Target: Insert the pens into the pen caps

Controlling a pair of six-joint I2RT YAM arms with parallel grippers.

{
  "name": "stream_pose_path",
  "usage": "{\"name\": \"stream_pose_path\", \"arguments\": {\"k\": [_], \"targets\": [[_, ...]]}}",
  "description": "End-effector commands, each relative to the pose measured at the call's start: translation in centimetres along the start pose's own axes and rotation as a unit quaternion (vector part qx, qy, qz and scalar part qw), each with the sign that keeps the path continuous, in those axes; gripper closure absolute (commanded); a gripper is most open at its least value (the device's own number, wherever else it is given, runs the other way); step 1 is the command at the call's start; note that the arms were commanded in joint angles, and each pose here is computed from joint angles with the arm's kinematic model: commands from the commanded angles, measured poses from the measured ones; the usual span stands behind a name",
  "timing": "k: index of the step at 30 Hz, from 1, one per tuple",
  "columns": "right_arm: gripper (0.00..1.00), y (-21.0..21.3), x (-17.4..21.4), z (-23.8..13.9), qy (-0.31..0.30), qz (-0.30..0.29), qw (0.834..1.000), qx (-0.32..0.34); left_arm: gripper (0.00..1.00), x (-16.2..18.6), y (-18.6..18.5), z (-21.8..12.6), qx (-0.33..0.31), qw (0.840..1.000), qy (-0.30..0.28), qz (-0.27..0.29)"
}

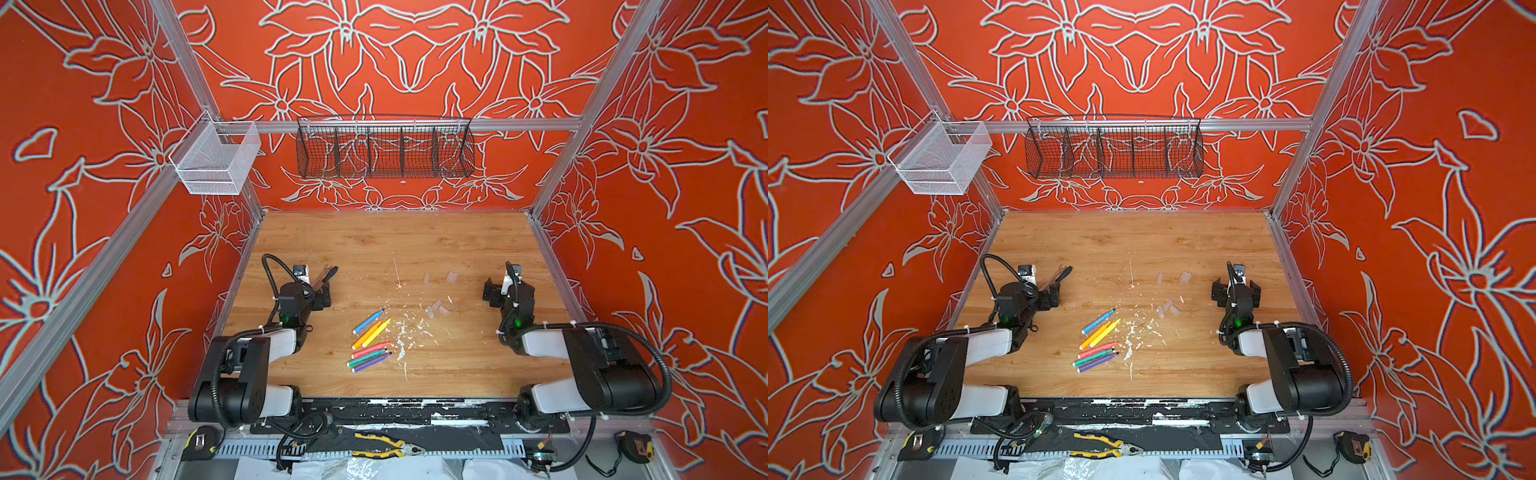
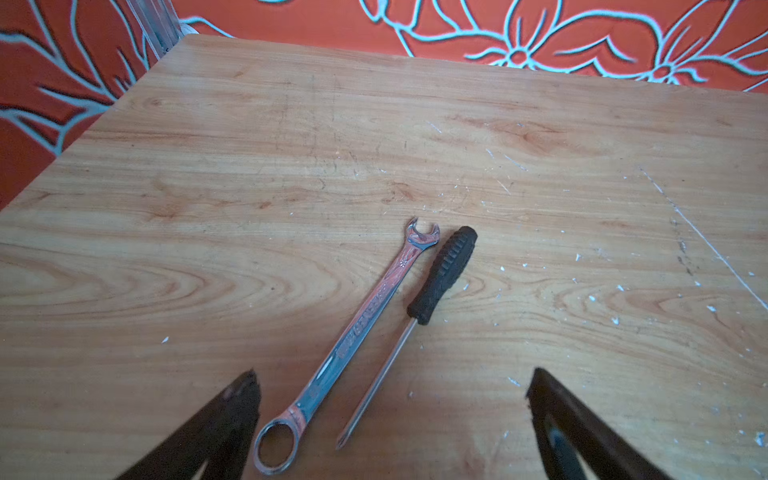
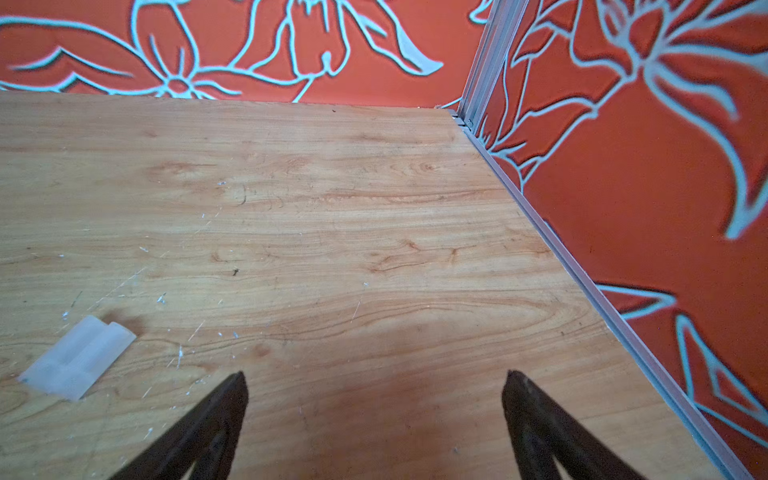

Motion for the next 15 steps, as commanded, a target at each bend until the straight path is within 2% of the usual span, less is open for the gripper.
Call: {"name": "stream_pose_path", "arguments": {"k": [1, 15], "targets": [[0.02, 0.08, -0.53, 0.08, -0.009, 0.003, 1.0, 0.002, 0.03, -0.64, 0.09, 0.06, 0.003, 1.0, -0.011, 0.008], [0.03, 0.11, -0.55, 0.18, -0.009, 0.003, 1.0, 0.003, 0.03, -0.65, 0.14, 0.22, 0.002, 1.0, -0.008, 0.007]]}}
Point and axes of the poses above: each gripper's point midway between its finger pads, its own z axis out along the fingers, its own y axis along the line the jaws close on, x = y × z, the point moved 6 cm from there along -z, back along the fingers, and after that the axes turned 14 degrees about z, right-handed, at the moved point
